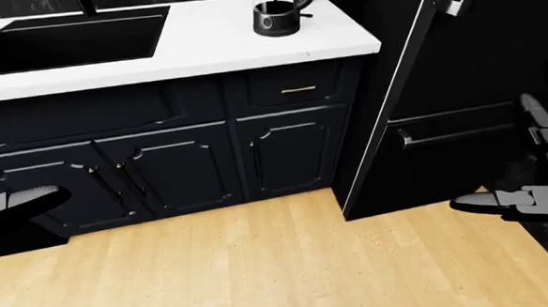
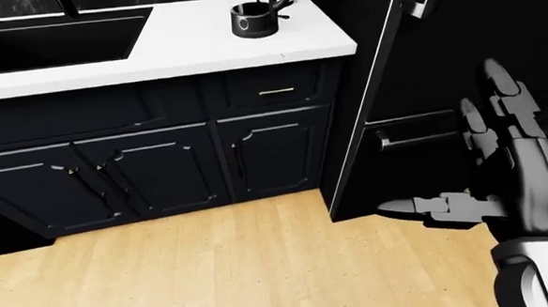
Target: Close the lid of the electric kettle.
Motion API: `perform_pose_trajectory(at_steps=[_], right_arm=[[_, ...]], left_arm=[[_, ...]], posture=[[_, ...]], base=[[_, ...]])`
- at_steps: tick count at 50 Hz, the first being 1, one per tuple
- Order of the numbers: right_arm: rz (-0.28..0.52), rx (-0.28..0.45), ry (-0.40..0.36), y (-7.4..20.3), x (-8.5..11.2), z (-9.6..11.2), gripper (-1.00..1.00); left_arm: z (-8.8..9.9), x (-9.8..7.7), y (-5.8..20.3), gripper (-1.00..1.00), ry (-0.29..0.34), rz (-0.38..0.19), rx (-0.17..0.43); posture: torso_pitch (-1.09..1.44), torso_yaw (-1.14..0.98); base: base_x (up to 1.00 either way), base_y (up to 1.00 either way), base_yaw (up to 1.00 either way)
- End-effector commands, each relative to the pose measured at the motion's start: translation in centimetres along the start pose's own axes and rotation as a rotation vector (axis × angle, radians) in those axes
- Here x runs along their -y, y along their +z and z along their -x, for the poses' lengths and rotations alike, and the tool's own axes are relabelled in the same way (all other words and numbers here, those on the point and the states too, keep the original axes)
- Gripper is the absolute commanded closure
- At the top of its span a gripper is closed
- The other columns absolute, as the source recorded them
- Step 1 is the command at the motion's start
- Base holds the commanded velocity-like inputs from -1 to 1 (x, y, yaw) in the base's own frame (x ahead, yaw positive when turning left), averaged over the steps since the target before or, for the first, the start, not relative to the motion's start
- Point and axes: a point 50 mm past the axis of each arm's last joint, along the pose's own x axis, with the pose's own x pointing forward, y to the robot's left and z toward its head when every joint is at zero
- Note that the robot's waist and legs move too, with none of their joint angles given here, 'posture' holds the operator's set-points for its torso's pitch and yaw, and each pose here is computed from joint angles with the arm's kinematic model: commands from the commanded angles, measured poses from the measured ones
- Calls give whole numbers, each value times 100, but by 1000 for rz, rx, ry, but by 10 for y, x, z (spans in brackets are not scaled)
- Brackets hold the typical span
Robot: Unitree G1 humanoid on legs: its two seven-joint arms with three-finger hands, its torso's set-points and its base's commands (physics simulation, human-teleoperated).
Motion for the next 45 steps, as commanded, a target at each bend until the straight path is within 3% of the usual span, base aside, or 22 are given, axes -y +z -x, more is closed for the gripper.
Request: perform_pose_trajectory(at_steps=[1,45], right_arm=[[26,58,-18,9,2,1,-96],[10,26,-14,5,-1,-1,-96]], left_arm=[[1,2,11,-100,-8,-13,67],[0,1,10,-100,-6,-14,63]], posture=[[0,0],[0,0]], base=[[0,0,0],[3,0,0]])
